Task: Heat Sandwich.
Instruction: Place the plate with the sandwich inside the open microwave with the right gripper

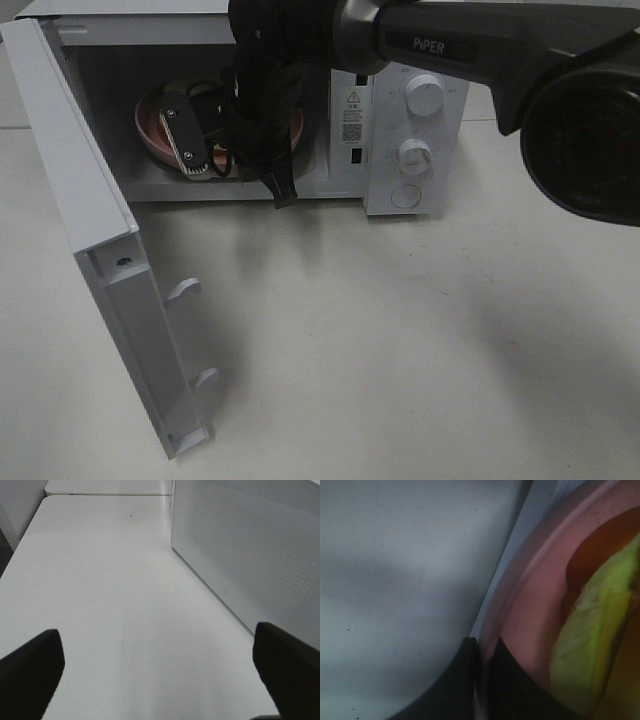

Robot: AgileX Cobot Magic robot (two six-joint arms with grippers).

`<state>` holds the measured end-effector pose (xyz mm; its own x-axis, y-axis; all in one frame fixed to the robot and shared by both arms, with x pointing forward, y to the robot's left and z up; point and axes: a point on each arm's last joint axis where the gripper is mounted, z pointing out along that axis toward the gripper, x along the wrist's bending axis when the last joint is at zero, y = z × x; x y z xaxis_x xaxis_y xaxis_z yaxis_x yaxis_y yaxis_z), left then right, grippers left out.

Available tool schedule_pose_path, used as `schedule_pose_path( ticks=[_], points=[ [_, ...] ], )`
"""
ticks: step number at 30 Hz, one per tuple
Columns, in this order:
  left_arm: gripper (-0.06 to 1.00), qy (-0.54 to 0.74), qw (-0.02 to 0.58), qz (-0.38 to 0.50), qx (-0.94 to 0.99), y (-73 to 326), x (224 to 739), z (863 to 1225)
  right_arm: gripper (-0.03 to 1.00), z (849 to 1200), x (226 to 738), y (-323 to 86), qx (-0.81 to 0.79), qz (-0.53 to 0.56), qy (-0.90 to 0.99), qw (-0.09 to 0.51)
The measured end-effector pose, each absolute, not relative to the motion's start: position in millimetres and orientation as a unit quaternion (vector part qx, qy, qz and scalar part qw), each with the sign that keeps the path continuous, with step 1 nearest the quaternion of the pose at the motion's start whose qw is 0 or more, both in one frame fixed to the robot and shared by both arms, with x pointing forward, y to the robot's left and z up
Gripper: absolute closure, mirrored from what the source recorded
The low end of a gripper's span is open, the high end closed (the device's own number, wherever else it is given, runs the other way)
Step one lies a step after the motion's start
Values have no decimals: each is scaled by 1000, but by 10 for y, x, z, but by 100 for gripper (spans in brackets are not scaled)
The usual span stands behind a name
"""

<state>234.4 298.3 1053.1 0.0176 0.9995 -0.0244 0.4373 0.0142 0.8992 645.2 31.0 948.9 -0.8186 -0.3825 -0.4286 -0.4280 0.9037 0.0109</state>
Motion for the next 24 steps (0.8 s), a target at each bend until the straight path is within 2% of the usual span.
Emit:
schedule_pose_path(
  ticks=[5,10,13,14,15,18,19,20,23,24],
  points=[
    [-2,599,386,364,600,2983,2344,10531,91,9506,6464,313,-212,56,951,219],
    [-2,599,386,364,600,2983,2344,10531,83,9516,6473,322,-197,63,953,223],
    [-2,599,386,364,600,2983,2344,10531,72,9540,6505,329,-170,70,953,241],
    [-2,599,386,364,600,2983,2344,10531,72,9540,6505,329,-170,70,953,241],
    [-2,599,386,364,600,2983,2344,10531,65,9546,6513,327,-159,71,954,245],
    [-2,599,386,364,600,2983,2344,10531,54,9552,6520,326,-149,72,955,248],
    [-2,599,386,364,600,2983,2344,10531,54,9552,6520,326,-149,72,955,248],
    [-2,599,386,364,600,2983,2344,10531,47,9552,6521,325,-142,73,955,248],
    [-2,599,386,364,600,2983,2344,10531,38,9552,6521,325,-124,78,958,247],
    [-2,599,386,364,600,2983,2344,10531,38,9552,6521,325,-124,78,958,247]
  ],
)
